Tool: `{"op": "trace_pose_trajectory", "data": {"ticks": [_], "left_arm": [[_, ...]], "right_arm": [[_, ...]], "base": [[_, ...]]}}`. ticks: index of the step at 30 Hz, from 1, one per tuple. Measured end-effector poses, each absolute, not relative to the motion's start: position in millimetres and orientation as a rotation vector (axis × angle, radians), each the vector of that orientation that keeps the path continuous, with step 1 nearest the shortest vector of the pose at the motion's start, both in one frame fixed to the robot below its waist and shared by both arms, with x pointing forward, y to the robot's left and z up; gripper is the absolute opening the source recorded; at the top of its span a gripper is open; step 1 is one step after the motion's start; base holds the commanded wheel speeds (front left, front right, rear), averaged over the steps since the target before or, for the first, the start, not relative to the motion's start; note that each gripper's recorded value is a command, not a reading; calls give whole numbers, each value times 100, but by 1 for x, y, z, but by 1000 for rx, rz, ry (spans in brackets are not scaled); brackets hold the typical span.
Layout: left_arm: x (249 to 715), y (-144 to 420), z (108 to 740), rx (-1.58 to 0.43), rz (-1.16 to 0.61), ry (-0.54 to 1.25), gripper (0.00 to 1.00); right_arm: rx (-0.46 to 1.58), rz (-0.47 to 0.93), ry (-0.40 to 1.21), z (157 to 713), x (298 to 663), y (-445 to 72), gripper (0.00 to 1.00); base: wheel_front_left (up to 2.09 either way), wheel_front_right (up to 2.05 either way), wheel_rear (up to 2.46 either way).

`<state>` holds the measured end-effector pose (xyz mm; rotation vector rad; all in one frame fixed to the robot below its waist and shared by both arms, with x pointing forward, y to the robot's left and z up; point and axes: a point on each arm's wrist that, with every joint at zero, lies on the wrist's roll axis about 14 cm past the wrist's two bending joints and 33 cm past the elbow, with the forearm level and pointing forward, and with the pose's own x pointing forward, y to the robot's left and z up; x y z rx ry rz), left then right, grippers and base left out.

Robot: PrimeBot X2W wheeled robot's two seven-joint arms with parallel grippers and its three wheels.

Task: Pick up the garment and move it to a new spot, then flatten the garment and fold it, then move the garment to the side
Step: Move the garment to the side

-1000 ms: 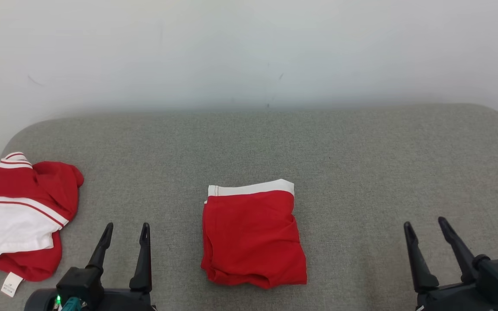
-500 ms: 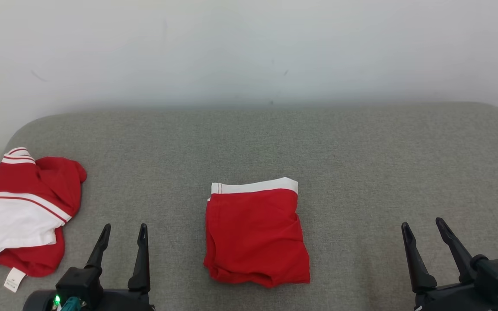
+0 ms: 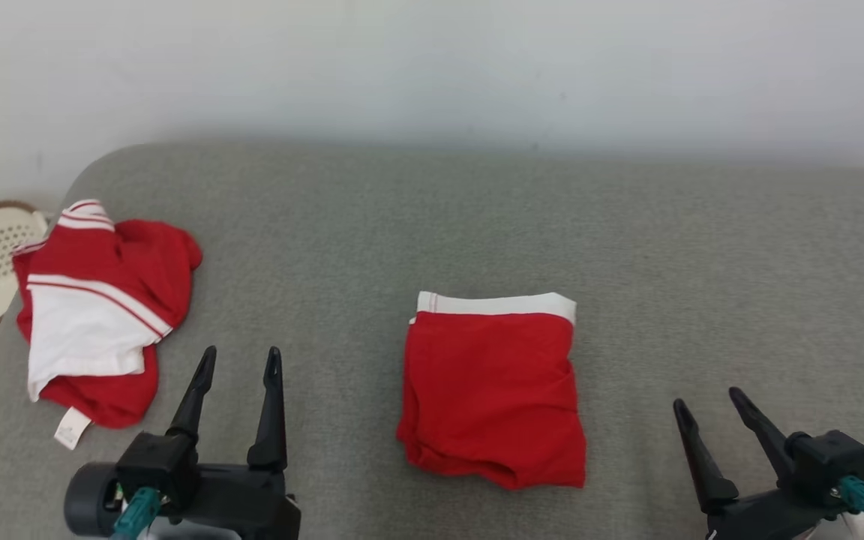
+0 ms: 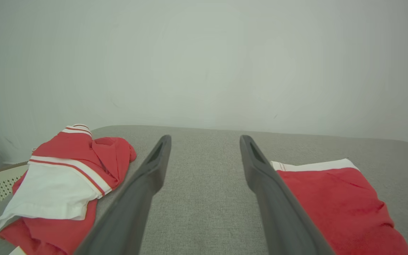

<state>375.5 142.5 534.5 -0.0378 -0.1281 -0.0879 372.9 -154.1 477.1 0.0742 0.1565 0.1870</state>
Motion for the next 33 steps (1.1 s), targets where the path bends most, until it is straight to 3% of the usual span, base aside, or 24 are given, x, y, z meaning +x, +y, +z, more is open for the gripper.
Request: {"op": "trace_pose_trajectory", "data": {"ticks": [22, 23, 24, 33], "left_arm": [[380, 185, 506, -41, 71, -50, 100], [380, 188, 506, -39, 81, -48, 100], [380, 189, 505, -37, 87, -48, 100], [387, 186, 507, -22, 73, -61, 100]], "right_arm": [[77, 587, 506, 376, 421, -38, 100], [76, 604, 503, 375, 426, -33, 85], [75, 611, 506, 374, 427, -32, 1], [59, 613, 440, 390, 429, -39, 0]], "base": [[0, 0, 0], [0, 0, 0], [0, 0, 0], [0, 0, 0]]}}
